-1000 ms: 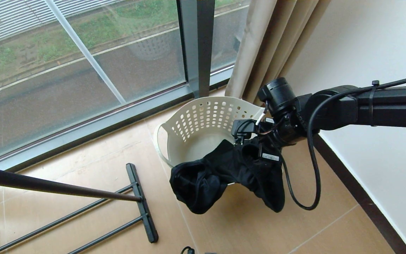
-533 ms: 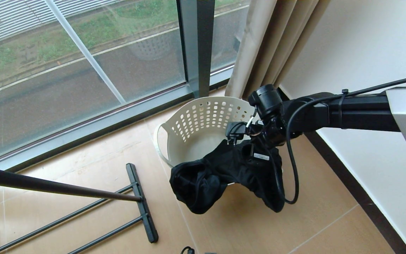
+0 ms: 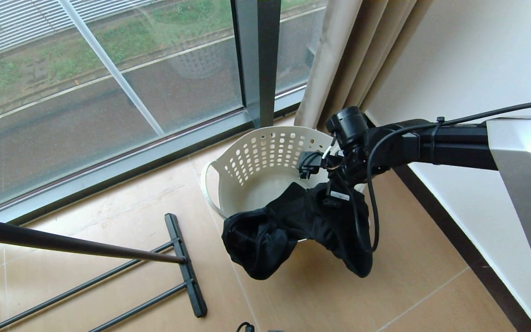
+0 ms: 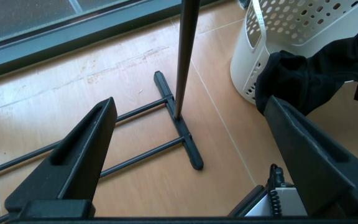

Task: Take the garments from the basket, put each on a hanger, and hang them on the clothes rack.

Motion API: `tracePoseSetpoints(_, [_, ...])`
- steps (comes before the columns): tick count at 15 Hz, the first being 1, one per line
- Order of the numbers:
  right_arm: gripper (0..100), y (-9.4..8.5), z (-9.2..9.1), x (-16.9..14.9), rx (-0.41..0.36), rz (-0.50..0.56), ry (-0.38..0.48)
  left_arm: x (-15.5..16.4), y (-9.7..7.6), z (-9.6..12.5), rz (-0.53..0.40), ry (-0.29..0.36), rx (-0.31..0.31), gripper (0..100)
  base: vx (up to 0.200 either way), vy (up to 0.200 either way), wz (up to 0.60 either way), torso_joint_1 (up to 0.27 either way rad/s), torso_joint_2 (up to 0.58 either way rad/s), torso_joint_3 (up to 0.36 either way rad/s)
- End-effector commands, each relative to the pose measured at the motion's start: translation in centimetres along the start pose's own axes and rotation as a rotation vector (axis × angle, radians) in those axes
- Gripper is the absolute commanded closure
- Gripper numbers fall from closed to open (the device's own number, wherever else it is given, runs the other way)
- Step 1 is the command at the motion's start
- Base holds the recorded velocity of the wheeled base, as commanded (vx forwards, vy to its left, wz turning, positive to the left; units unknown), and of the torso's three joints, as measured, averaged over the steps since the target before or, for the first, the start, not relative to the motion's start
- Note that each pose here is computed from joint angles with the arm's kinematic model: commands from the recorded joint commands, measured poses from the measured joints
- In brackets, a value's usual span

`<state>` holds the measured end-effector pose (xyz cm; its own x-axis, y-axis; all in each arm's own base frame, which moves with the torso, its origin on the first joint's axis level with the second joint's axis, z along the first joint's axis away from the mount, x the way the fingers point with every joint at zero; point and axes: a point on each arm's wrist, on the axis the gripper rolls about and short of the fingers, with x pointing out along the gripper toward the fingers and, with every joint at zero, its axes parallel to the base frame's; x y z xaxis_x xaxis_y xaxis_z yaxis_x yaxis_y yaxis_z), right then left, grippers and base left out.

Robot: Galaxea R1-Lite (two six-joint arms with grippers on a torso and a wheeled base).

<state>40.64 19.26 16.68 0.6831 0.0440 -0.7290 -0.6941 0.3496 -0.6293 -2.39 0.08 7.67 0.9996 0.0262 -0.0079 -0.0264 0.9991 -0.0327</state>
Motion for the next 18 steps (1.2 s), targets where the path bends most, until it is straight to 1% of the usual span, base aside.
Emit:
tracePoseSetpoints(1, [0, 0.2, 0.2, 0.6, -0.003, 0.005, 0.003, 0.0, 0.0, 0.0, 0.000, 0.001, -0.001, 0, 0.000, 0.000, 0.00, 0.000, 0.00, 0.000])
tracePoseSetpoints(5, [0, 0.2, 0.3, 1.1, -0.002, 0.005, 0.001, 0.0, 0.0, 0.0, 0.000, 0.001, -0.001, 0, 0.000, 0.000, 0.00, 0.000, 0.00, 0.000])
tracePoseSetpoints(6, [100, 0.1, 0.3, 1.0, -0.003, 0.008, 0.000, 0.0, 0.0, 0.0, 0.000, 0.001, -0.001, 0, 0.000, 0.000, 0.00, 0.000, 0.00, 0.000])
tracePoseSetpoints(8, [100, 0.1, 0.3, 0.8, 0.019, 0.012, -0.010, 0.0, 0.0, 0.0, 0.000, 0.001, -0.001, 0, 0.000, 0.000, 0.00, 0.000, 0.00, 0.000])
tracePoseSetpoints(9, [100, 0.0, 0.2, 0.2, 0.021, 0.008, -0.015, 0.0, 0.0, 0.0, 0.000, 0.001, -0.001, 0, 0.000, 0.000, 0.00, 0.000, 0.00, 0.000])
tracePoseSetpoints(11, [100, -0.6, -0.3, -2.7, 0.042, -0.003, -0.043, 0.0, 0.0, 0.0, 0.000, 0.001, 0.001, 0, 0.000, 0.000, 0.00, 0.000, 0.00, 0.000])
tracePoseSetpoints(13, [100, -0.3, -2.0, -8.4, 0.075, 0.019, -0.110, 0.0, 0.0, 0.0, 0.000, 0.001, 0.002, 0, 0.000, 0.000, 0.00, 0.000, 0.00, 0.000])
tracePoseSetpoints(15, [100, 1.3, -4.4, -15.3, 0.080, 0.050, -0.221, 0.0, 0.0, 0.0, 0.000, 0.001, 0.004, 0, 0.000, 0.000, 0.00, 0.000, 0.00, 0.000])
tracePoseSetpoints(16, [100, 1.7, -5.3, -17.0, 0.086, 0.051, -0.248, 0.0, 0.0, 0.0, -0.002, 0.001, 0.004, 0, 0.000, 0.000, 0.00, 0.000, 0.00, 0.000])
tracePoseSetpoints(17, [100, 3.0, -7.9, -21.3, 0.113, 0.049, -0.323, 0.0, 0.0, 0.0, -0.002, 0.001, 0.004, 0, 0.000, 0.000, 0.00, 0.000, 0.00, 0.000])
tracePoseSetpoints(18, [100, 3.7, -9.3, -23.6, 0.126, 0.054, -0.388, 0.0, 0.0, 0.0, -0.002, 0.001, 0.004, 0, 0.000, 0.000, 0.00, 0.000, 0.00, 0.000])
